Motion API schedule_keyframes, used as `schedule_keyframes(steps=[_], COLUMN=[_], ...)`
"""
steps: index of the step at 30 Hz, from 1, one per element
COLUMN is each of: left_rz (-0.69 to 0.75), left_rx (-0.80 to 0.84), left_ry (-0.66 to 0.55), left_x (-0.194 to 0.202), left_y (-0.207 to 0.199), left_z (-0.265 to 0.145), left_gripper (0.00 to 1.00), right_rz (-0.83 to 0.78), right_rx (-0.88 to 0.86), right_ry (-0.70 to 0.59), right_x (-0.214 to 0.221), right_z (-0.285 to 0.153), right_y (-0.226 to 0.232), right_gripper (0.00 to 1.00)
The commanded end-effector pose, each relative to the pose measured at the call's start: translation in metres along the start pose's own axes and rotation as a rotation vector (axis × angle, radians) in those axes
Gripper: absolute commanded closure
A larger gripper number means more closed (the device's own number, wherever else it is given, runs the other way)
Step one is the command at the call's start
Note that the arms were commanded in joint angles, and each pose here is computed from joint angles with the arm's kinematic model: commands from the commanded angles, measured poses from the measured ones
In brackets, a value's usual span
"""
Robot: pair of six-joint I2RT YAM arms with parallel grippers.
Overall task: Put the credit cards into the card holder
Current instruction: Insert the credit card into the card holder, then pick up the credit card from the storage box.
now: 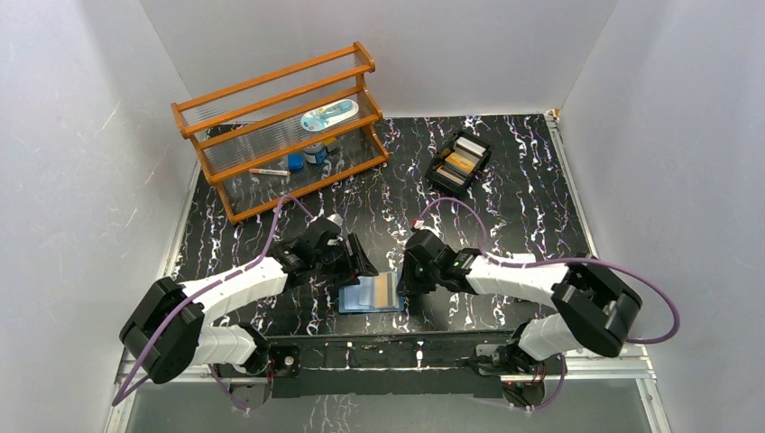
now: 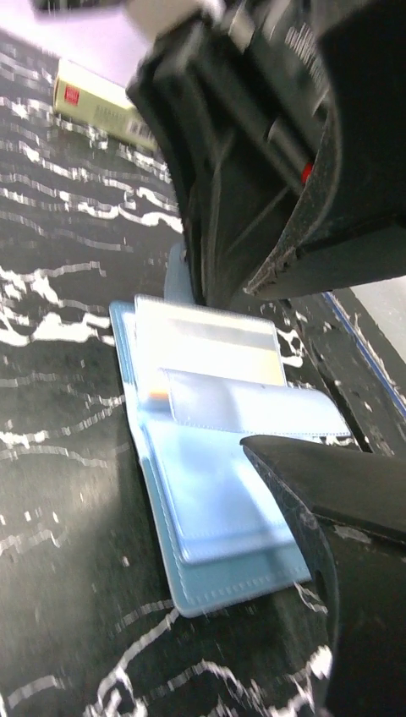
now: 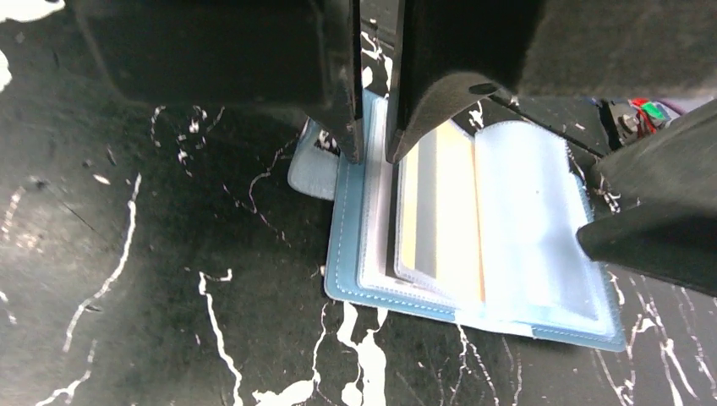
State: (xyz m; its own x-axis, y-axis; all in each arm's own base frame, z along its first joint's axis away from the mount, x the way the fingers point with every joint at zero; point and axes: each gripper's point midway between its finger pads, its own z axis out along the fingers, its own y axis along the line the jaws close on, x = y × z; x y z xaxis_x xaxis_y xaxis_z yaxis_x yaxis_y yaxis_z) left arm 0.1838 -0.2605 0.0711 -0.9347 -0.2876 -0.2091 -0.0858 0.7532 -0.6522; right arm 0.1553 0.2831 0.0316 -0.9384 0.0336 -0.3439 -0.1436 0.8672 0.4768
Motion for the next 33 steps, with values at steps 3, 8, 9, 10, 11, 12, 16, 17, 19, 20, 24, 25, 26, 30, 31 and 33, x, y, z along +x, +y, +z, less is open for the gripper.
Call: schedule_keyframes(steps=[3,8,9,10,11,12,16,17,19,20,24,25,26,30,31,33], left_rz=[0.024,0.042,0.049,0.054,0.056,0.063,0.108,0.13,0.171,0.192,0.274,0.294,0.319,0.394,0.408,0.431], left_rx=[-0.162,-0.238,-0.242,-0.246,-0.249,-0.25,-0.205,-0.185,-0.154,-0.14,-0.087,-0.074,-0.071,-0.071,-0.074,-0.078], left_ry=[-0.044,-0.077,-0.086,-0.095,-0.103,-0.111,-0.149,-0.157,-0.178,-0.189,-0.233,-0.246,-0.252,-0.264,-0.264,-0.263], left_x=[-0.008,-0.015,-0.017,-0.019,-0.02,-0.022,-0.027,-0.029,-0.032,-0.034,-0.038,-0.039,-0.039,-0.039,-0.039,-0.037], left_y=[0.024,0.033,0.032,0.032,0.031,0.03,0.022,0.018,0.011,0.008,-0.002,-0.004,-0.004,-0.002,0.0,0.004], left_z=[-0.017,-0.028,-0.031,-0.034,-0.037,-0.04,-0.049,-0.052,-0.06,-0.064,-0.08,-0.086,-0.089,-0.098,-0.099,-0.1], left_gripper=[0.52,0.54,0.54,0.55,0.55,0.55,0.47,0.44,0.4,0.38,0.34,0.34,0.33,0.32,0.32,0.32], right_rz=[-0.009,-0.115,-0.148,-0.18,-0.214,-0.254,-0.347,-0.363,-0.389,-0.41,-0.512,-0.535,-0.558,-0.633,-0.651,-0.683], right_rx=[0.021,0.036,0.054,0.08,0.104,0.133,0.241,0.275,0.335,0.366,0.479,0.512,0.548,0.653,0.665,0.678], right_ry=[-0.11,-0.218,-0.244,-0.272,-0.299,-0.322,-0.434,-0.445,-0.485,-0.495,-0.54,-0.558,-0.571,-0.568,-0.547,-0.477], right_x=[-0.028,-0.056,-0.066,-0.077,-0.089,-0.102,-0.165,-0.179,-0.214,-0.228,-0.284,-0.298,-0.309,-0.352,-0.36,-0.373], right_z=[-0.037,-0.058,-0.064,-0.07,-0.075,-0.081,-0.104,-0.106,-0.114,-0.116,-0.12,-0.121,-0.122,-0.119,-0.115,-0.099], right_y=[0.01,0.016,0.017,0.016,0.017,0.016,0.006,-0.003,-0.017,-0.026,-0.056,-0.066,-0.075,-0.107,-0.114,-0.128], right_gripper=[0.72,0.65,0.62,0.6,0.57,0.55,0.51,0.51,0.49,0.49,0.48,0.48,0.48,0.48,0.48,0.48])
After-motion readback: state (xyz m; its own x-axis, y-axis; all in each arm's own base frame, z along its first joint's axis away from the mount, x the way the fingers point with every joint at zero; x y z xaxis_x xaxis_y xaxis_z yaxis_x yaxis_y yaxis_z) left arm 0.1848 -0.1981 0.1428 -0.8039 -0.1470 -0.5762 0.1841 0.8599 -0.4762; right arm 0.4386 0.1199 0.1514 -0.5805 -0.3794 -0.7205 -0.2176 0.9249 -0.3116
